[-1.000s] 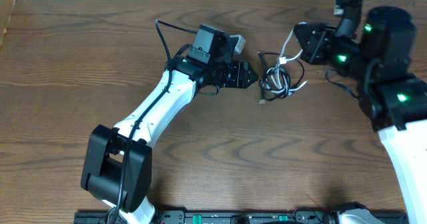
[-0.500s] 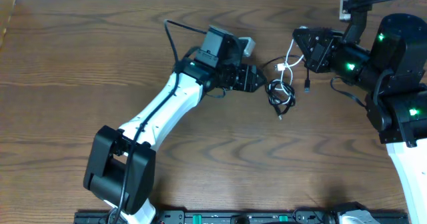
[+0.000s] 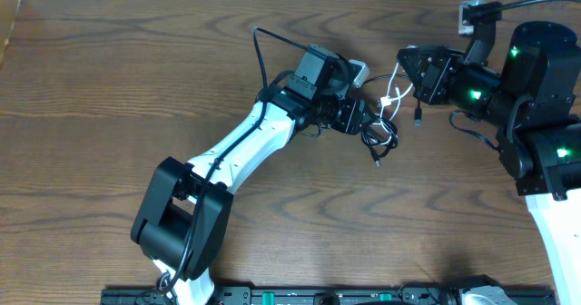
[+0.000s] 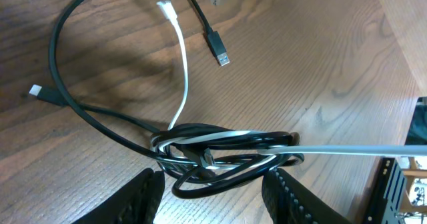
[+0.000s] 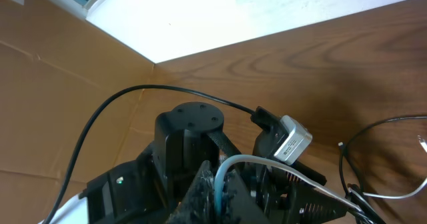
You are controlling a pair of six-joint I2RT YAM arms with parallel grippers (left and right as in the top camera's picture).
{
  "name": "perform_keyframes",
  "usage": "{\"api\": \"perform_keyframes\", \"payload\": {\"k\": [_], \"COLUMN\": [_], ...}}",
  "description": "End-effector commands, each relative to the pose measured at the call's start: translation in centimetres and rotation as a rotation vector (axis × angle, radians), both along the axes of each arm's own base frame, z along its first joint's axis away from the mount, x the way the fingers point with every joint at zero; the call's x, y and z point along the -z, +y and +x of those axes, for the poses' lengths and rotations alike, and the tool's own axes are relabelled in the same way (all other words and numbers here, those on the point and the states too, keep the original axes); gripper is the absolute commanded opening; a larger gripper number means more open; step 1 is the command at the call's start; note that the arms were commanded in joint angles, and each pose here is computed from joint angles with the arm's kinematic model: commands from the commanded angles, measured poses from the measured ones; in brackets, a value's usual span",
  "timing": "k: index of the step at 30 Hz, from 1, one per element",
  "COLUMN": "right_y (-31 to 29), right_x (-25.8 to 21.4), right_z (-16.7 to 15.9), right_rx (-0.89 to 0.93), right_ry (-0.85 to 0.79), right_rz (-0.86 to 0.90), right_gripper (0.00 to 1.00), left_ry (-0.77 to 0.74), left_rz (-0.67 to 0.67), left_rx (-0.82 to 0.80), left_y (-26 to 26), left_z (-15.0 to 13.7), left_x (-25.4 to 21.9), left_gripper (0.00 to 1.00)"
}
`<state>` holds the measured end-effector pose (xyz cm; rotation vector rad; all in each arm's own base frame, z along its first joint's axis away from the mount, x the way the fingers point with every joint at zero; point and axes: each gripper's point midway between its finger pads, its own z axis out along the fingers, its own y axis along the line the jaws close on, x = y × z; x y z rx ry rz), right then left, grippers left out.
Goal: Untangle cables
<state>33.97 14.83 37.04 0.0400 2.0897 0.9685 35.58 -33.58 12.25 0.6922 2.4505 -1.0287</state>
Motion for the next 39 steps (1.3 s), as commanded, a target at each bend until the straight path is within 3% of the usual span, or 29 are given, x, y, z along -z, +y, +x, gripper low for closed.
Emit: {"api": "perform_keyframes", "payload": {"k": [1,10,14,16,17,21,26,32,39], "right_y": [0.0,0.0,0.0,0.0,-0.1,-1.1,-5.0,-12.1,-16.4], "right_x": [-1.2,-1.1,-1.0,-1.0,-0.9,0.0,3.7,11.4,19.4], "right_z": [-0.2,-0.3,-0.3,-0.3,-0.3,0.1,1.6,2.9,3.6], "right_rx": [-0.011,-0.013,-0.014,-0.015,-0.011,0.044,0.237,0.515,0.571], "right_ry": [-0.031,-0.03,-0.027,-0.027,-0.025,-0.014,0.06,0.301,0.582], "right_rz": [0.009,0.006,0.002,-0.001,-0.003,-0.06,-0.246,-0.537,-0.643], "right_gripper": [0.01,0.01,0.01,0.01,0.01,0.01,0.01,0.01,0.01], "left_ry": [0.009,0.032,0.012,0.007,0.004,0.0,0.023,0.027,-0.07], "left_rz": [0.032,0.055,0.074,0.071,0.068,0.062,0.001,-0.036,-0.085], "left_rx": [0.027,0.049,0.028,0.028,0.028,0.01,-0.108,-0.245,-0.359], "left_y": [-0.2,-1.2,-0.9,-1.0,-1.0,-0.4,2.2,7.2,12.3], "left_z": [-0.3,-0.9,-0.4,-0.3,-0.2,0.3,1.8,2.1,3.2], "left_x": [2.1,4.3,4.5,4.4,4.3,3.7,-0.5,-6.3,-11.6], "left_gripper": [0.52,0.47,0.29,0.1,0.08,0.07,0.08,0.07,0.07]}}
